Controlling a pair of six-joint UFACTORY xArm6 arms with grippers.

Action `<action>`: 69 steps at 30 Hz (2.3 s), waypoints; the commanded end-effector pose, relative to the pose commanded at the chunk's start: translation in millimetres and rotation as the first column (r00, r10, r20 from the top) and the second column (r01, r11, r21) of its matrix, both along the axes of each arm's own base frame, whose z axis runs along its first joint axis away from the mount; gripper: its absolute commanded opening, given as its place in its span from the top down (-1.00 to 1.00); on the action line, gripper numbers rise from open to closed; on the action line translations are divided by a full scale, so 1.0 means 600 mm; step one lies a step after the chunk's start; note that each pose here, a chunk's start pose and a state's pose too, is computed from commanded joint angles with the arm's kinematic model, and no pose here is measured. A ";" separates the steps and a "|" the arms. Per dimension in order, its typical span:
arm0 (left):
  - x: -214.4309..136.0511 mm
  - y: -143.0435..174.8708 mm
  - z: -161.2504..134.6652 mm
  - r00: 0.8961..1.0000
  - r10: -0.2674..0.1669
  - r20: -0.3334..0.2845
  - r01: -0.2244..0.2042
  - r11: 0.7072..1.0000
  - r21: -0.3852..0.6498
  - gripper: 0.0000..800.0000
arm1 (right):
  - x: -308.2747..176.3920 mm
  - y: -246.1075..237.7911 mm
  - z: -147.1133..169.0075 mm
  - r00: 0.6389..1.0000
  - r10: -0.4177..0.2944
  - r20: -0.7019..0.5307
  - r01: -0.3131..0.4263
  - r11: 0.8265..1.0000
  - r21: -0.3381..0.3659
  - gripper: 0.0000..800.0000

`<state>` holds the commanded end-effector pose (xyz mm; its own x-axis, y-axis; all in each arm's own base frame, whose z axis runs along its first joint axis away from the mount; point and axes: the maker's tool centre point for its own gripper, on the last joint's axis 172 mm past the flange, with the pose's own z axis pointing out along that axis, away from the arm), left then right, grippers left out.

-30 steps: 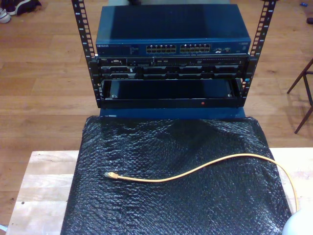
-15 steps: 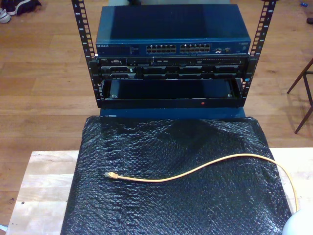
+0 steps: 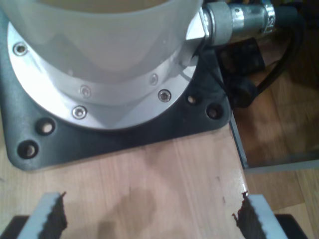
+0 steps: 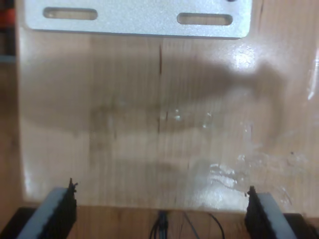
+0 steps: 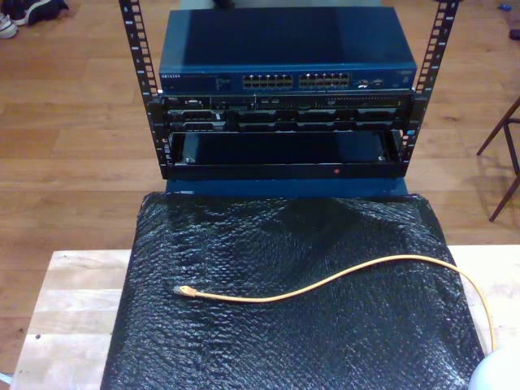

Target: Grab the cable and plug it in

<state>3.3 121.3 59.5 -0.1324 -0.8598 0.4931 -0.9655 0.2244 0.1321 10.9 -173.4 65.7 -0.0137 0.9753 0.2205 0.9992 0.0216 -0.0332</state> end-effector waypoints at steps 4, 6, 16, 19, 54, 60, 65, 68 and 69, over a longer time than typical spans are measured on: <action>-0.004 -0.006 0.017 1.000 0.006 -0.014 -0.006 1.000 -0.031 -1.00 | 0.002 -0.010 0.036 1.000 -0.015 -0.004 0.015 1.000 0.018 -1.00; -0.003 -0.001 0.030 1.000 0.008 -0.019 -0.008 0.999 -0.035 -1.00 | 0.003 -0.015 0.053 0.999 -0.034 -0.008 0.035 0.999 0.022 -0.99; 0.013 0.044 0.131 0.995 0.067 -0.070 -0.069 0.997 -0.028 -1.00 | 0.017 -0.067 0.114 0.986 -0.165 -0.025 0.164 0.985 -0.048 -1.00; 0.028 0.061 0.144 0.996 0.054 -0.070 -0.053 0.999 0.003 -1.00 | 0.046 -0.087 0.138 0.981 -0.193 -0.024 0.190 0.978 -0.086 -1.00; 0.269 -0.026 0.181 0.971 0.049 -0.234 -0.030 0.996 0.084 -1.00 | 0.473 0.103 0.293 0.903 -0.426 -0.060 0.429 0.880 0.204 -0.98; 0.287 -0.053 0.181 0.975 0.031 -0.221 -0.018 0.998 0.058 -1.00 | 0.480 0.126 0.297 0.902 -0.424 -0.084 0.430 0.865 0.259 -0.99; 0.294 -0.065 0.178 0.973 0.053 -0.227 -0.046 0.998 0.038 -1.00 | 0.494 0.166 0.298 0.924 -0.371 -0.092 0.382 0.887 0.260 -0.99; 0.297 -0.070 0.177 0.973 0.058 -0.223 -0.054 0.998 0.027 -1.00 | 0.501 0.194 0.302 0.934 -0.343 -0.097 0.356 0.899 0.254 -0.99; 0.298 -0.070 0.177 0.973 0.059 -0.223 -0.054 0.998 0.027 -1.00 | 0.503 0.200 0.302 0.935 -0.341 -0.100 0.355 0.900 0.252 -0.99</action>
